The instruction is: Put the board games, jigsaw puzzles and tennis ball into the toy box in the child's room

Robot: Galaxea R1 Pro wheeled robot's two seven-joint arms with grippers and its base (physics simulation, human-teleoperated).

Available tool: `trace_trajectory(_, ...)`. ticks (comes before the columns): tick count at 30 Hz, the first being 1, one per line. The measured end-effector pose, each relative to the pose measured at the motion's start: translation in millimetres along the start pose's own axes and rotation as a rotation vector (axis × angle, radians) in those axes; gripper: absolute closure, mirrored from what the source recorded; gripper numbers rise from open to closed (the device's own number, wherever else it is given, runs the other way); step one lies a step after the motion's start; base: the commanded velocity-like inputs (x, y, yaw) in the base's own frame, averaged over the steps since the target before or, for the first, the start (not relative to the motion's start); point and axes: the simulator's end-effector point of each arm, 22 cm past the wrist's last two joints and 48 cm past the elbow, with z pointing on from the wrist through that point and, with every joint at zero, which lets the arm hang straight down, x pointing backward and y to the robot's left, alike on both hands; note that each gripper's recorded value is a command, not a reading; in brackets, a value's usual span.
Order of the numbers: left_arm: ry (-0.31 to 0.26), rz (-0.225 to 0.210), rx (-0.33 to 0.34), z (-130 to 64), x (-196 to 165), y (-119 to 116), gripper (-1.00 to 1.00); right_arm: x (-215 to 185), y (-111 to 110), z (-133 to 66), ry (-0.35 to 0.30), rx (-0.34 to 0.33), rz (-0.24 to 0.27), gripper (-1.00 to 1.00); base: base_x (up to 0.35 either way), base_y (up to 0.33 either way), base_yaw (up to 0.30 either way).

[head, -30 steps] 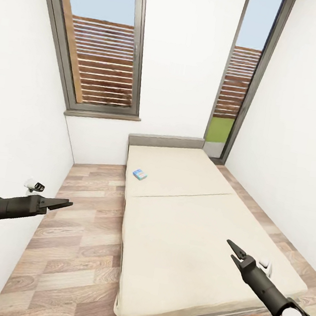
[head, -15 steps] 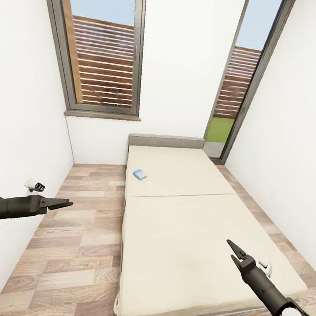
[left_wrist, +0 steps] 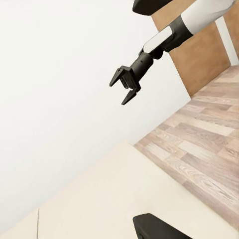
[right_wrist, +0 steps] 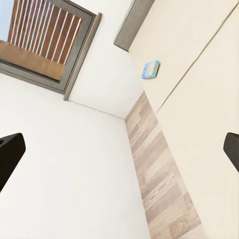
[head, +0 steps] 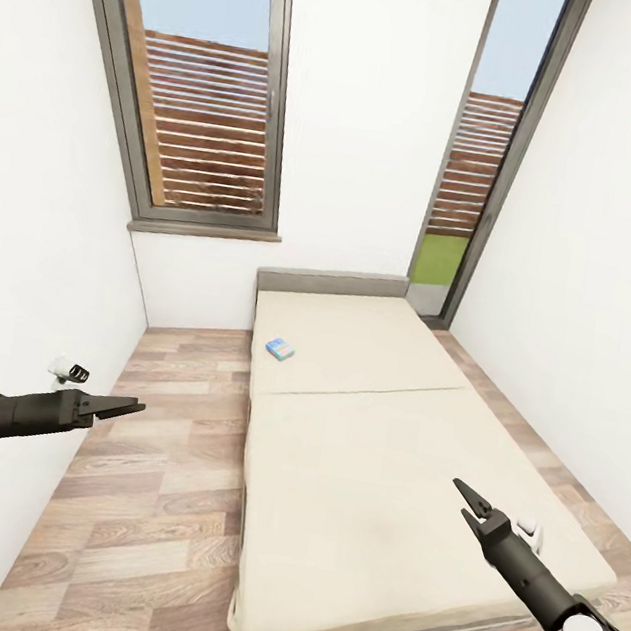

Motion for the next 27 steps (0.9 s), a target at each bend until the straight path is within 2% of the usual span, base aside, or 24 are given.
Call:
trace_trajectory(12,0.000,0.000,0.000,0.1,0.0,0.1,-1.00,0.1,-0.4,0.2,0.000,0.002,0.000,-1.00,0.055,0.019,-0.039)
trace_trajectory(19,0.000,0.000,0.000,0.1,0.0,0.0,-1.00,-0.3,-1.2,-0.2,-0.001,0.004,0.002,-1.00,0.194,0.130,-0.234)
trace_trajectory(27,0.001,-0.001,0.001,0.3,0.0,0.2,-1.00,-0.4,-1.6,0.0,0.000,0.005,0.001,-1.00,0.042,0.186,-0.270)
